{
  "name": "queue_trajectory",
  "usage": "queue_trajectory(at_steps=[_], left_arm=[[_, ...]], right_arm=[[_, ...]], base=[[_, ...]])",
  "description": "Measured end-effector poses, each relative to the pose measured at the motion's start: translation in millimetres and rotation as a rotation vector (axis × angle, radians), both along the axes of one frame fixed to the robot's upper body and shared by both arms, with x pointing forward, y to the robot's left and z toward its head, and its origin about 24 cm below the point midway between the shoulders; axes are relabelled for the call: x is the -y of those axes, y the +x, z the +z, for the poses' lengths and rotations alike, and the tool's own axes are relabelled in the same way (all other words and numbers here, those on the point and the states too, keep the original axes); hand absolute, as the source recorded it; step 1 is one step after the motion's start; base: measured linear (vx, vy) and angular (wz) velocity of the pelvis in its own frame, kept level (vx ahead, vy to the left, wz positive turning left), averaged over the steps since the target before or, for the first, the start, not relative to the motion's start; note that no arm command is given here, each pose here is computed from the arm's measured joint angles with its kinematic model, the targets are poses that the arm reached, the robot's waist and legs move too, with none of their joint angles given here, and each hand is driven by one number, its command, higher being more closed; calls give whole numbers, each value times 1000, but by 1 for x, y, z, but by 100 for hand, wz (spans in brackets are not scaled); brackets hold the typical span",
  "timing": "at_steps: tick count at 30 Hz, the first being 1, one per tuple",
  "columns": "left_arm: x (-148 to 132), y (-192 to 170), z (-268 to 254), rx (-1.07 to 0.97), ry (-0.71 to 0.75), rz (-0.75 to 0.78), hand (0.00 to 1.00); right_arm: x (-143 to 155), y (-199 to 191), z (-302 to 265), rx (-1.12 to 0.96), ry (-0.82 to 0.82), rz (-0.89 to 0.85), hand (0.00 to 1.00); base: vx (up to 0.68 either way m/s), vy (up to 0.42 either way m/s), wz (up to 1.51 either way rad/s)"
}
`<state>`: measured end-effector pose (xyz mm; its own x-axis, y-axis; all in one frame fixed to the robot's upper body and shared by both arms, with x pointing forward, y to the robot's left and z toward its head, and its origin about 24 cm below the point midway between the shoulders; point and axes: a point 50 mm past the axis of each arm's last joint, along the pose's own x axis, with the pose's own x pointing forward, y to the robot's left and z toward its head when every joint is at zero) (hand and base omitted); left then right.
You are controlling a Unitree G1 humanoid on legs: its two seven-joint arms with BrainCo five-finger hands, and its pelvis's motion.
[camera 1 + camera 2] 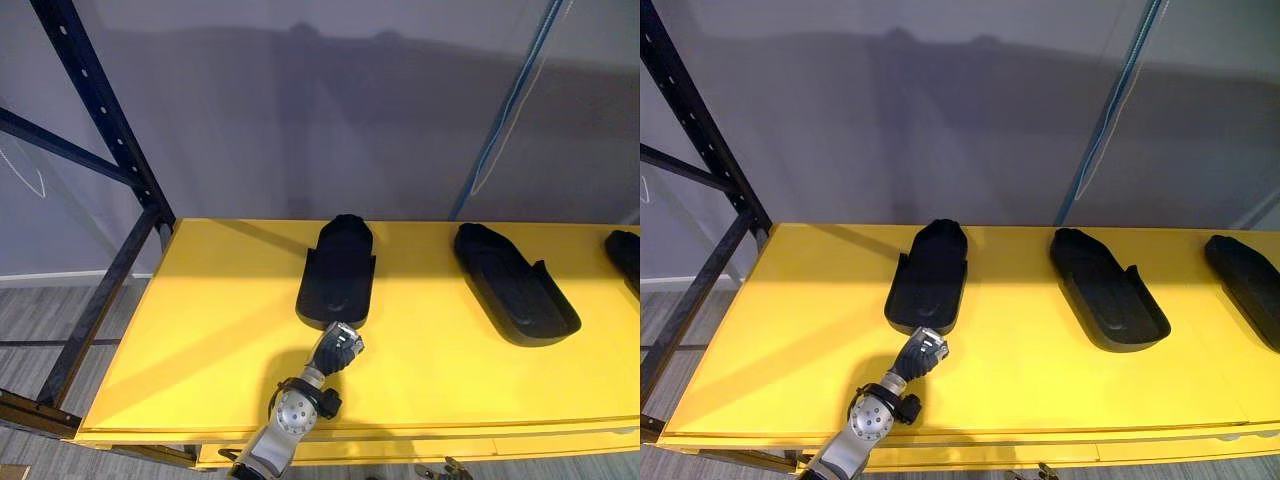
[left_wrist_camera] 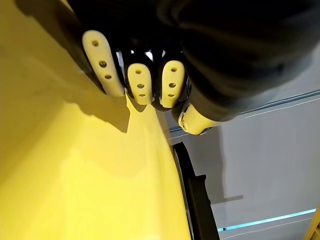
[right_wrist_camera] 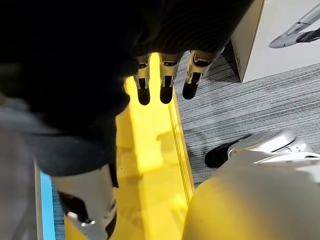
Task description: Walk over and take plastic housings, then place them on the shelf
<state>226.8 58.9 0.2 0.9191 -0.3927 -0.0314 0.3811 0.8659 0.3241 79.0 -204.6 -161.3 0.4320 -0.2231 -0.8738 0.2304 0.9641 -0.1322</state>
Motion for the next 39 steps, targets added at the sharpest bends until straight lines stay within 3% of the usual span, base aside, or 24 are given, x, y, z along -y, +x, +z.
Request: queue_trajectory(at_steps=[5, 9, 15, 17, 22, 29, 33, 39], left_arm=[[-2, 1, 4, -7, -34, 15, 100], [-20, -4, 16, 17, -72, 85, 100], [-49, -11, 104, 386, -269, 194, 100], [-70, -15, 128, 510, -357, 288, 100], [-114, -25, 136, 589, -495, 570, 100], [-142, -43, 99, 455, -444, 823, 100], [-163, -47, 56, 267, -389, 1005, 100], [-200, -83, 6, 55, -267, 1315, 100]], right_arm=[[0, 0, 0, 0, 1, 1, 0], [-1, -4, -1, -10, 2, -2, 0], [1, -18, -3, -42, 0, -11, 0], [1, -20, -3, -45, 0, -12, 0], [1, -25, -4, -56, 0, -16, 0], [0, -32, -4, -71, 3, -20, 0], [-5, -31, -3, -50, 11, -20, 0], [-13, -27, 1, -7, 19, -19, 0]], base=[[0, 0, 0], [0, 0, 1], [-15, 2, 8], [-65, 6, 14], [-60, 1, 22], [-14, -9, 16], [5, 10, 4], [6, 9, -4]])
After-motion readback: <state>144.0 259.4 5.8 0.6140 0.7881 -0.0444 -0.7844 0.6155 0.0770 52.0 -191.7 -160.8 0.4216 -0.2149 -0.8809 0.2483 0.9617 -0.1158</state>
